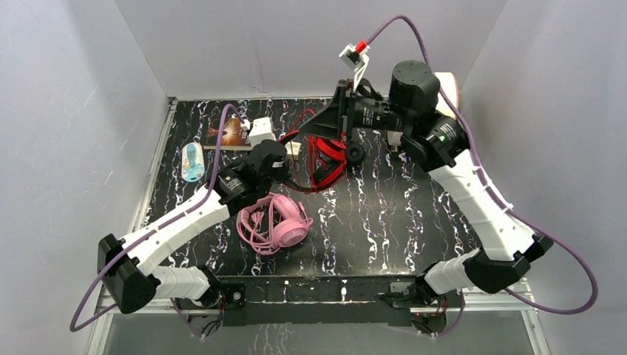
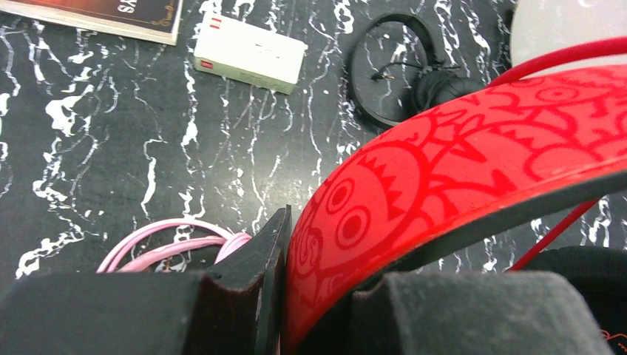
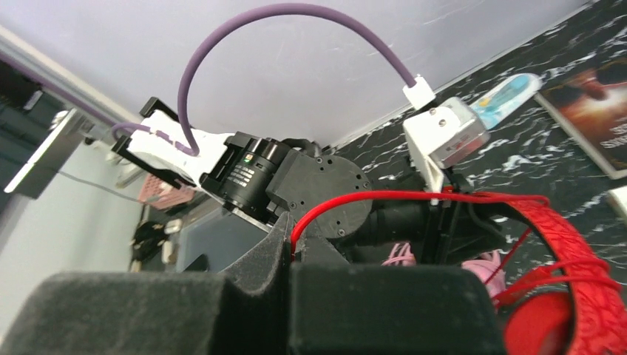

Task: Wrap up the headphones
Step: Wrap the headphones cable around the headphones.

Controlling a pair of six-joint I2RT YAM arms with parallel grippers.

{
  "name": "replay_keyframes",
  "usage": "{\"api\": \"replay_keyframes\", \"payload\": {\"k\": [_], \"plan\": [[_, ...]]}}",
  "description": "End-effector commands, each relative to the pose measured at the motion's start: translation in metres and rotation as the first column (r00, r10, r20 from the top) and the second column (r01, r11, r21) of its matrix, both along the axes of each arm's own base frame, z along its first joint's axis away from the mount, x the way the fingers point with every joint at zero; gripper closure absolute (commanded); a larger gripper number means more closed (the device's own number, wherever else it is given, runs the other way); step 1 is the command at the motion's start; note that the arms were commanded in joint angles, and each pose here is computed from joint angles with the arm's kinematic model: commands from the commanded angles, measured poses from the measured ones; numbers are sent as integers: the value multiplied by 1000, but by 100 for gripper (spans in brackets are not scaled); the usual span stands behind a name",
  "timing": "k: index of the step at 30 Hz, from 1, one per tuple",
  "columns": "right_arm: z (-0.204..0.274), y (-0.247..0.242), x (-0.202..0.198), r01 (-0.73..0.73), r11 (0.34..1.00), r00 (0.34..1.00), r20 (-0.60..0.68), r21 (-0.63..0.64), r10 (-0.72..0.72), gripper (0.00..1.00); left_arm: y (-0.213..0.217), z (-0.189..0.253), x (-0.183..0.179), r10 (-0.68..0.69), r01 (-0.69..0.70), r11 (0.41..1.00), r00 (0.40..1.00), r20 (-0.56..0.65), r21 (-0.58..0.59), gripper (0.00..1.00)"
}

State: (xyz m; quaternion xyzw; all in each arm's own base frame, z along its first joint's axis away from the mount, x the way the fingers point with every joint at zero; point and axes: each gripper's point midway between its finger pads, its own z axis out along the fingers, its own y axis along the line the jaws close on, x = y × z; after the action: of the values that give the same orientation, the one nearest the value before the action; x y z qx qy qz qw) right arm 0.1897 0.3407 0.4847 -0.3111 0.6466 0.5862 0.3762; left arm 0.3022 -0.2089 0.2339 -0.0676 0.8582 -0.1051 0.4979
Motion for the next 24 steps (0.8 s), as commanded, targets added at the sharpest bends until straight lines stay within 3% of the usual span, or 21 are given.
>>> {"api": "replay_keyframes", "payload": {"k": [1, 11, 24], "plan": [[2, -15, 18, 142, 989, 985, 104, -45, -137, 100, -17, 45, -9, -107, 123, 980, 989, 102, -158, 100], [-33, -8, 62, 234, 965, 971, 79, -121, -225, 100, -17, 56, -20, -176, 193, 970, 977, 119, -151, 100], [25, -24, 33, 196, 980, 973, 129, -40, -189, 100, 2, 4, -14, -36, 35, 998, 999, -26, -46, 100]]}}
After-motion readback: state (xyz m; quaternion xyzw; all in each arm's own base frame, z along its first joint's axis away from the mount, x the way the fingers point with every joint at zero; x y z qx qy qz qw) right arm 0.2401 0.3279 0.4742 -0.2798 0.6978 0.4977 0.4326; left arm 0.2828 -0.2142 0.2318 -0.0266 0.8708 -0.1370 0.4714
